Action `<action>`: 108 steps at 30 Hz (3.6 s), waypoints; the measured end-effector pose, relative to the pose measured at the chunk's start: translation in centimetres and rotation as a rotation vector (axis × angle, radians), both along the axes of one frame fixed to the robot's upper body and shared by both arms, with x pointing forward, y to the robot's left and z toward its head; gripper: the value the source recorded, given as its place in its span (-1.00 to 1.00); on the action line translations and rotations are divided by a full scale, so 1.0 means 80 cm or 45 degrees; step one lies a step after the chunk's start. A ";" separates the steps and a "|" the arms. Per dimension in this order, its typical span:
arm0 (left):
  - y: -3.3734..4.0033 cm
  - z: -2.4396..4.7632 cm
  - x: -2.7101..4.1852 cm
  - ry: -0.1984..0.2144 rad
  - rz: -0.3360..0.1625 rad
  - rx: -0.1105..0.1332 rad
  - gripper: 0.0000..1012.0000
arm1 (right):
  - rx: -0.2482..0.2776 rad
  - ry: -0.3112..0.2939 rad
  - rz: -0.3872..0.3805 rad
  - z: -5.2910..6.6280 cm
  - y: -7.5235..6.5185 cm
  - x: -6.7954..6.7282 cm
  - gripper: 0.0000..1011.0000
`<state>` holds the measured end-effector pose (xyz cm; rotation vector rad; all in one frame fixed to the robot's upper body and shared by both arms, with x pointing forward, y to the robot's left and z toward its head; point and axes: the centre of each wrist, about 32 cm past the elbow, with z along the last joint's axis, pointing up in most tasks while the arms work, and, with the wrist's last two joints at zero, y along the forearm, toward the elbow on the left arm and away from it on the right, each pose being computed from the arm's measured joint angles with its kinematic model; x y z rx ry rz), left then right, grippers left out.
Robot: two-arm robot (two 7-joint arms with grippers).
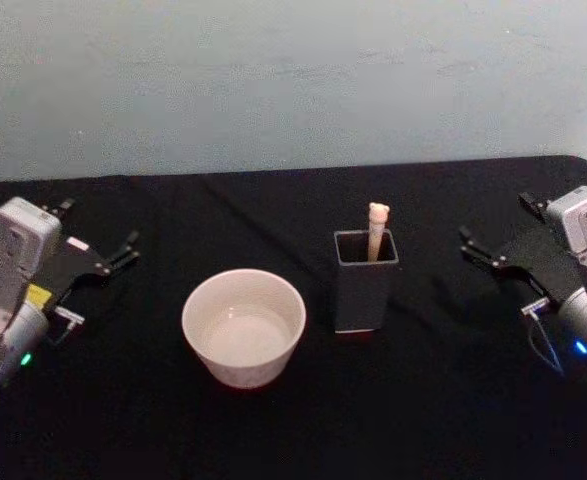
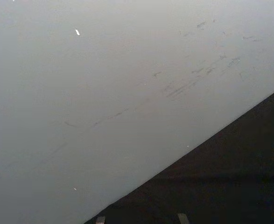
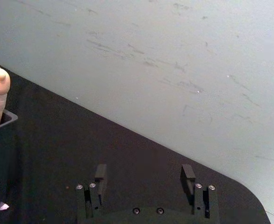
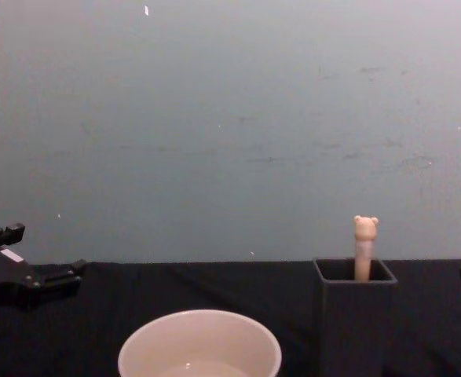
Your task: Pick up the stirring spoon with one hand, stir inside the cup, then place it back in its original position.
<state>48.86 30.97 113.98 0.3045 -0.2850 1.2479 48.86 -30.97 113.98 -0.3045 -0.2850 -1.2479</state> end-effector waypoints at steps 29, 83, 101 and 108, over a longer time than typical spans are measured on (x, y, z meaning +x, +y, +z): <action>0.0000 0.0000 0.0000 0.000 0.000 0.000 0.98 | 0.120 0.013 0.145 0.014 -0.014 0.001 0.98; 0.0000 0.0000 0.0000 0.000 0.000 0.000 0.98 | 0.404 0.328 0.815 0.043 0.015 0.098 0.98; 0.0000 0.0000 0.0000 0.000 0.000 0.000 0.98 | 0.395 0.335 0.819 0.043 0.017 0.100 0.98; 0.0000 0.0000 0.0000 0.000 0.000 0.000 0.98 | 0.396 0.335 0.819 0.043 0.017 0.100 0.70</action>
